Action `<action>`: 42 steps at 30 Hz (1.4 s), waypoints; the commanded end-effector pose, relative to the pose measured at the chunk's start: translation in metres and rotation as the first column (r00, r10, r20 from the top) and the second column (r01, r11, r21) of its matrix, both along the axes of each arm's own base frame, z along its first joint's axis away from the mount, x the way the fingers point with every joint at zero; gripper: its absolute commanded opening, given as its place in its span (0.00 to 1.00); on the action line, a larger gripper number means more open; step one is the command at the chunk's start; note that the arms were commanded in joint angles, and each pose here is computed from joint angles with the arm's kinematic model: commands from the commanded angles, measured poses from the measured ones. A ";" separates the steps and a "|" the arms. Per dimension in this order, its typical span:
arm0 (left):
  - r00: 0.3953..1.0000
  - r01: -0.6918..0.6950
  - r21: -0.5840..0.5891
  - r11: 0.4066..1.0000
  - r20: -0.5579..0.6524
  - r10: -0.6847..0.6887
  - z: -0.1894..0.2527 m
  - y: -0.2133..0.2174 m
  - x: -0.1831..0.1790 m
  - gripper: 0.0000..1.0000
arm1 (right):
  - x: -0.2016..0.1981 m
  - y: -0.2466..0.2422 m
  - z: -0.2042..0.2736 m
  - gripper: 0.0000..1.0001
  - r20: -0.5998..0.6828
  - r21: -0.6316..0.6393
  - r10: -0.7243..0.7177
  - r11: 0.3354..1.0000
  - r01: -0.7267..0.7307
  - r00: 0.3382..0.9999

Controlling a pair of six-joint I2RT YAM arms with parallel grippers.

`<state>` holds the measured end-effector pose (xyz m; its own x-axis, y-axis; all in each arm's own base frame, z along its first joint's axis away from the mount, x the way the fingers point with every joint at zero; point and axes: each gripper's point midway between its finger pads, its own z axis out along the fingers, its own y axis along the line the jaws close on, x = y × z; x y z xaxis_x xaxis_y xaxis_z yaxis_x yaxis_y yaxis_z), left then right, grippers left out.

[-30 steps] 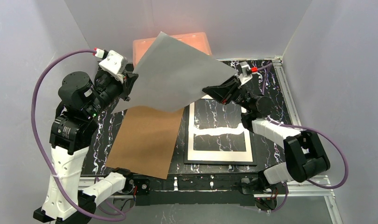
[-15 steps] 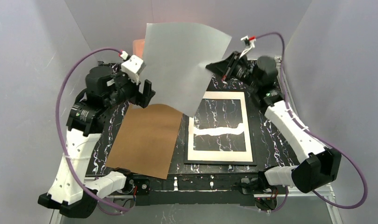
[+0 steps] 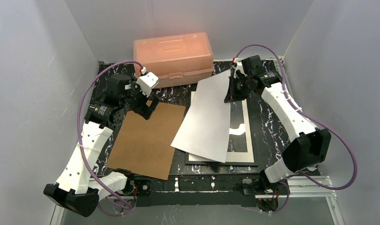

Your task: Put the photo into the frame

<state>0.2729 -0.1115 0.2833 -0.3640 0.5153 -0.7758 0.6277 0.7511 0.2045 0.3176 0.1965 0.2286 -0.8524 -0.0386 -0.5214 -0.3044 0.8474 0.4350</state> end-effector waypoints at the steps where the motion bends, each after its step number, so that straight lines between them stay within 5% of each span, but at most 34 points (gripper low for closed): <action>1: 0.998 0.037 0.025 0.999 0.048 -0.038 0.006 0.003 -0.005 0.89 | -0.016 -0.032 0.000 0.01 -0.016 -0.162 -0.006 0.987 0.003 1.000; 12: 0.997 0.078 0.003 0.997 0.015 -0.078 0.000 -0.006 -0.009 0.88 | 0.002 -0.081 -0.041 0.01 -0.080 -0.496 -0.085 0.868 0.034 0.993; 18: 0.997 0.082 0.000 0.997 0.013 -0.082 0.000 -0.006 -0.012 0.88 | 0.007 -0.089 -0.057 0.01 -0.079 -0.571 -0.068 0.821 0.011 0.995; 33: 0.996 0.084 0.008 0.996 0.008 -0.084 -0.005 -0.005 -0.012 0.88 | 0.009 -0.057 -0.039 0.01 0.046 -0.651 0.197 0.750 -0.120 0.979; 42: 0.996 0.087 -0.007 0.996 0.001 -0.087 -0.006 -0.008 -0.011 0.87 | -0.002 -0.047 0.000 0.01 0.193 -0.549 0.226 0.832 -0.086 0.955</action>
